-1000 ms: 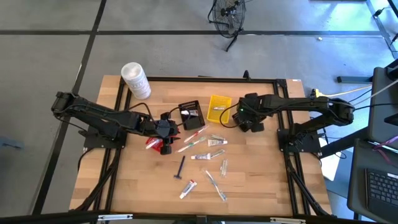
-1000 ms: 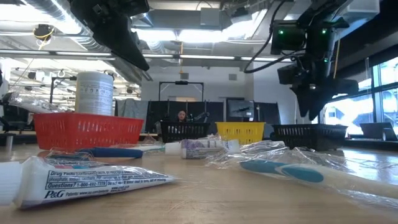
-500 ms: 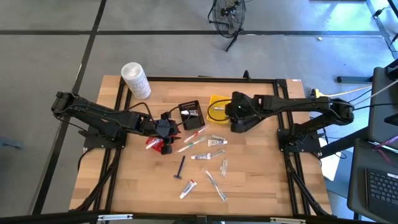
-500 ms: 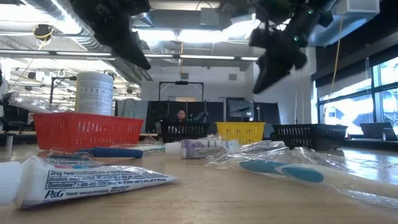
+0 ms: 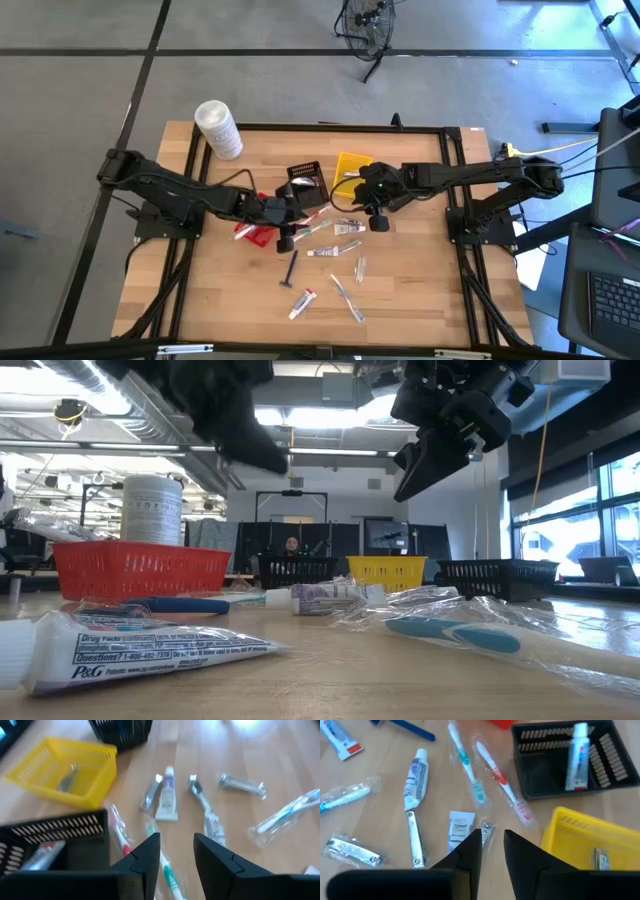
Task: Pick & Place Travel size toiletries
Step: Put the green toothbrush into the red bin
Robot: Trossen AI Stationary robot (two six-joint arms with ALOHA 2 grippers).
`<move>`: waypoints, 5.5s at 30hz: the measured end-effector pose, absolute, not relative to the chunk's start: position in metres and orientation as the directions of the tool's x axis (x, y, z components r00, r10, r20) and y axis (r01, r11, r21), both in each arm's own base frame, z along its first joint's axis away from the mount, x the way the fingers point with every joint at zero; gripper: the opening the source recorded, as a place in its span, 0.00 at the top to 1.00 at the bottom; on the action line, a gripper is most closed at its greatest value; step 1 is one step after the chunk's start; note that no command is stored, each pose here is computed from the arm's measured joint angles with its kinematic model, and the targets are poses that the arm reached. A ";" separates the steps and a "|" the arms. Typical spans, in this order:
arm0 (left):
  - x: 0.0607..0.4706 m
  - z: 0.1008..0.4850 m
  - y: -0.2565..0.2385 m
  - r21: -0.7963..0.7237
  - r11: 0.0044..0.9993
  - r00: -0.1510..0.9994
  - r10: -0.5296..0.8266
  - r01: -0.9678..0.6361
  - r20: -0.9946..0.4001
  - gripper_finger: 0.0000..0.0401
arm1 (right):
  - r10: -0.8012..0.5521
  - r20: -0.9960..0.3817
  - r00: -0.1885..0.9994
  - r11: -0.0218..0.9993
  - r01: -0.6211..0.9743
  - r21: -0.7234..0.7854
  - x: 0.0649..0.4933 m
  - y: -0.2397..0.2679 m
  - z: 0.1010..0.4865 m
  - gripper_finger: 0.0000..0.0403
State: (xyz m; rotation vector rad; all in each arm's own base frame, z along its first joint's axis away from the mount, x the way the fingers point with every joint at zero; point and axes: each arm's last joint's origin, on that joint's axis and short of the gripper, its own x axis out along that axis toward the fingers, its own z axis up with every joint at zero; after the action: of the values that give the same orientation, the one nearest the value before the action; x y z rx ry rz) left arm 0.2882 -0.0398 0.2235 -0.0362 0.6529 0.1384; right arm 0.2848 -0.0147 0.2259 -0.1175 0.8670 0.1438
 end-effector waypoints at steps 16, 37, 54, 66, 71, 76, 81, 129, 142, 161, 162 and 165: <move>0.308 0.184 -0.028 0.027 0.981 0.710 0.159 -0.193 -0.686 0.72 | 0.013 -0.853 0.522 0.973 -0.203 -0.109 0.293 -0.013 0.196 0.71; 0.308 0.183 -0.019 -0.037 0.962 0.702 0.170 -0.270 -0.692 0.72 | -0.011 -0.851 0.525 0.968 -0.207 -0.140 0.293 -0.014 0.197 0.76; 0.312 0.172 -0.019 -0.064 0.946 0.683 0.182 -0.318 -0.707 0.72 | -0.016 -0.779 0.627 0.966 -0.191 -0.173 0.303 -0.014 0.203 0.70; 0.332 0.149 -0.023 -0.104 0.957 0.652 0.103 -0.270 -0.751 0.71 | -0.016 -0.776 0.630 0.966 -0.190 -0.174 0.303 -0.014 0.204 0.73; 0.334 0.152 -0.023 -0.111 0.957 0.665 0.099 -0.266 -0.741 0.68 | -0.016 -0.774 0.633 0.966 -0.189 -0.174 0.303 -0.014 0.204 0.75; 0.334 0.152 -0.021 -0.101 0.959 0.662 0.103 -0.263 -0.742 0.66 | -0.016 -0.774 0.633 0.966 -0.189 -0.175 0.303 -0.014 0.204 0.76; 0.334 0.151 -0.021 -0.086 0.964 0.658 0.104 -0.251 -0.746 0.66 | -0.016 -0.774 0.633 0.966 -0.189 -0.175 0.303 -0.014 0.204 0.76; 0.350 0.127 -0.010 -0.111 0.982 0.596 0.002 -0.153 -0.803 0.88 | -0.016 -0.772 0.636 0.968 -0.185 -0.172 0.304 -0.014 0.204 0.74; 0.346 0.161 -0.024 0.043 0.980 0.473 0.131 -0.193 -0.871 0.99 | -0.015 -0.774 0.633 0.967 -0.186 -0.172 0.304 -0.014 0.204 0.70; 0.272 0.250 -0.055 0.203 0.816 0.473 0.495 -0.541 -0.729 0.99 | -0.016 -0.777 0.629 0.973 -0.169 -0.156 0.303 -0.014 0.204 0.79; 0.269 0.251 -0.056 0.206 0.808 0.465 0.503 -0.551 -0.729 0.99 | -0.016 -0.777 0.629 0.973 -0.169 -0.156 0.303 -0.014 0.204 0.79; 0.261 0.250 -0.057 0.178 0.809 0.422 0.463 -0.560 -0.779 0.99 | -0.016 -0.777 0.629 0.973 -0.169 -0.156 0.303 -0.014 0.204 0.80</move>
State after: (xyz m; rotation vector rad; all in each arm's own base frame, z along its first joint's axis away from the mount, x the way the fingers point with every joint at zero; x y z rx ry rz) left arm 0.2612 -0.0572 0.2504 -0.1149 0.9369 0.6422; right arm 0.3030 -0.0144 0.2036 -0.2233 0.8879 0.0885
